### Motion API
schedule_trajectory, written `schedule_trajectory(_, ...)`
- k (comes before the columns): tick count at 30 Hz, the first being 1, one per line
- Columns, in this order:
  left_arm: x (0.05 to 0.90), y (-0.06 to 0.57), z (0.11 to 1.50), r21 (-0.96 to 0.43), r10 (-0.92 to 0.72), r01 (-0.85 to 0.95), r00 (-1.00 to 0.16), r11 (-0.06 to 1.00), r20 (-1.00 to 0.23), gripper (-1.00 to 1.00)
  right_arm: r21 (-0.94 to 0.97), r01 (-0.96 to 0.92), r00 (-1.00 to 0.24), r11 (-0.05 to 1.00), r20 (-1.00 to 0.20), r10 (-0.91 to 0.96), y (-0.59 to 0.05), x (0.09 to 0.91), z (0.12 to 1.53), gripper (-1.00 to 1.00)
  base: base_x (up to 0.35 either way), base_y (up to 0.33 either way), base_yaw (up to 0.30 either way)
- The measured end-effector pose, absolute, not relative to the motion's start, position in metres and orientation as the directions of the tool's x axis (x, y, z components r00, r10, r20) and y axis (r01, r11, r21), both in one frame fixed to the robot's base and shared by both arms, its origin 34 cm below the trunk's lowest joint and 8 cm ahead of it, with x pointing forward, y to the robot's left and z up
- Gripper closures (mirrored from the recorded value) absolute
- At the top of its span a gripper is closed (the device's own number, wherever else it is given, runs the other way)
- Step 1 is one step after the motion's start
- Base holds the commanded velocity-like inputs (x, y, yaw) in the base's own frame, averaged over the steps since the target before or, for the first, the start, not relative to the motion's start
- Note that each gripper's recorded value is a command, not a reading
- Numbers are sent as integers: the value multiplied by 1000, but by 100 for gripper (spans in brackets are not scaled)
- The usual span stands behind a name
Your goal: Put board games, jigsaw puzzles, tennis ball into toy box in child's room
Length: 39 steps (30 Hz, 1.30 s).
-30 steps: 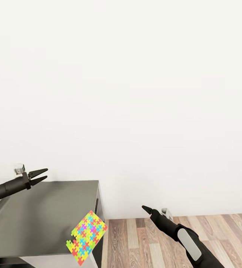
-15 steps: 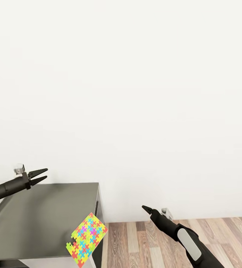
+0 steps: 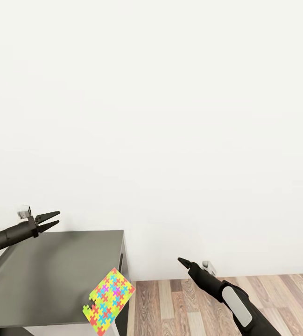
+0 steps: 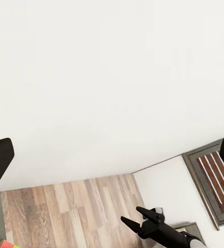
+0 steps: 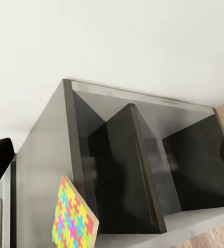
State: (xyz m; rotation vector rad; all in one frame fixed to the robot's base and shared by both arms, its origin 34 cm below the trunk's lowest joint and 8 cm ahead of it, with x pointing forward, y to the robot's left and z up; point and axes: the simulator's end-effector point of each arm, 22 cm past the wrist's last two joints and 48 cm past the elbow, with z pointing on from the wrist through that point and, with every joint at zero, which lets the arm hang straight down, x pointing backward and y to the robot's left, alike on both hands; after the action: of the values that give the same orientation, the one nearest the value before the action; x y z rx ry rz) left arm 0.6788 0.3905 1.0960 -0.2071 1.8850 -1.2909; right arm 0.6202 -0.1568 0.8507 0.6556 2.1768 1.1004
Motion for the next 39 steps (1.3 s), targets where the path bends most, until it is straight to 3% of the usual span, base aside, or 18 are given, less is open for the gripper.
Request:
schedule_trajectory(29,679,389,1096,-837,-546,300,-649,458,-530,-100,817,173,-703,550,-288,650,-153,617,845,-100,0,0,0)
schedule_trajectory(39,674,364,1083,-837,-480,306,-707,454,-519,-100,843,233,-837,484,-80,541,-107,581,841,-100,0,0,0)
